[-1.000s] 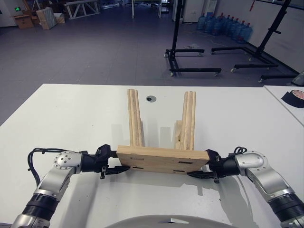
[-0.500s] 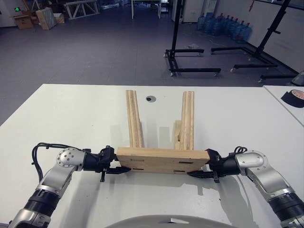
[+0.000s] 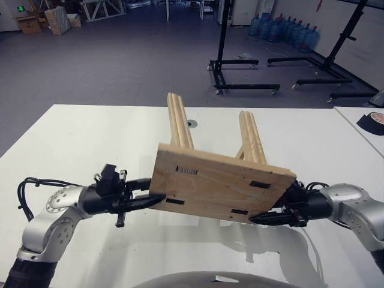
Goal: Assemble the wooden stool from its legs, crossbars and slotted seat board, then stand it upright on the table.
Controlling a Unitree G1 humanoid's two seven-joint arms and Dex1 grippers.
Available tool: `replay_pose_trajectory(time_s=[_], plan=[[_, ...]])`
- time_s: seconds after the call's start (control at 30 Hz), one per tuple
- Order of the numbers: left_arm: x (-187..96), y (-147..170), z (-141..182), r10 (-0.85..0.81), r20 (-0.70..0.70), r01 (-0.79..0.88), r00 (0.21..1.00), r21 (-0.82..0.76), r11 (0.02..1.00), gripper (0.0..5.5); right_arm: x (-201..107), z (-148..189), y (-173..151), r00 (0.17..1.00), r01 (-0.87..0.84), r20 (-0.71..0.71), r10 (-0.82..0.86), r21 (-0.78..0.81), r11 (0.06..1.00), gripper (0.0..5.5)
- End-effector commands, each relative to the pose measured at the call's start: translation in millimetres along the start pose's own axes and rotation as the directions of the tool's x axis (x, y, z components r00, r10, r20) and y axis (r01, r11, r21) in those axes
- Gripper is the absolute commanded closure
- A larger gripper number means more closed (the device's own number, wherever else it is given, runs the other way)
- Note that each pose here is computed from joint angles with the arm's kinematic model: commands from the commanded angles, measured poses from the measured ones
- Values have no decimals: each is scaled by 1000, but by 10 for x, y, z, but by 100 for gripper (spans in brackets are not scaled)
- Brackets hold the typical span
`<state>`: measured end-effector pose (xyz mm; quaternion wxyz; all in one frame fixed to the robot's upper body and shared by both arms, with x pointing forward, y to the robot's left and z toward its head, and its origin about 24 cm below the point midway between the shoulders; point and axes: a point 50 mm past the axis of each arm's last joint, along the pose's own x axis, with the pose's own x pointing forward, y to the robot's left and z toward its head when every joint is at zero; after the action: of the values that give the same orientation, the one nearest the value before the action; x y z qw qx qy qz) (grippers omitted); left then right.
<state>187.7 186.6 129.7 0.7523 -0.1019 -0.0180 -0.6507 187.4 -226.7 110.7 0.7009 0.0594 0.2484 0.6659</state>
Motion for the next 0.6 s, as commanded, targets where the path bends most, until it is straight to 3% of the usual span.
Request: replay_pose_trajectory(time_s=[0.03, 0.23, 0.37, 0.43, 0.6], plan=[[191, -125, 118, 30, 81, -28, 996, -29, 999, 406, 90, 216, 145, 994, -88, 72, 87, 17, 996, 408], [220, -236, 104, 70, 83, -64, 994, -78, 995, 405, 39, 436, 181, 976, -97, 202, 81, 69, 993, 406], [249, -279, 200, 132, 199, -107, 971, -131, 986, 400, 47, 450, 257, 957, -112, 281, 69, 140, 984, 406], [302, -301, 266, 162, 282, -111, 946, -189, 976, 399, 112, 426, 307, 933, -130, 354, 59, 180, 975, 405], [425, -426, 301, 215, 319, -130, 923, -266, 955, 399, 268, 419, 405, 836, -174, 548, -18, 295, 939, 405]])
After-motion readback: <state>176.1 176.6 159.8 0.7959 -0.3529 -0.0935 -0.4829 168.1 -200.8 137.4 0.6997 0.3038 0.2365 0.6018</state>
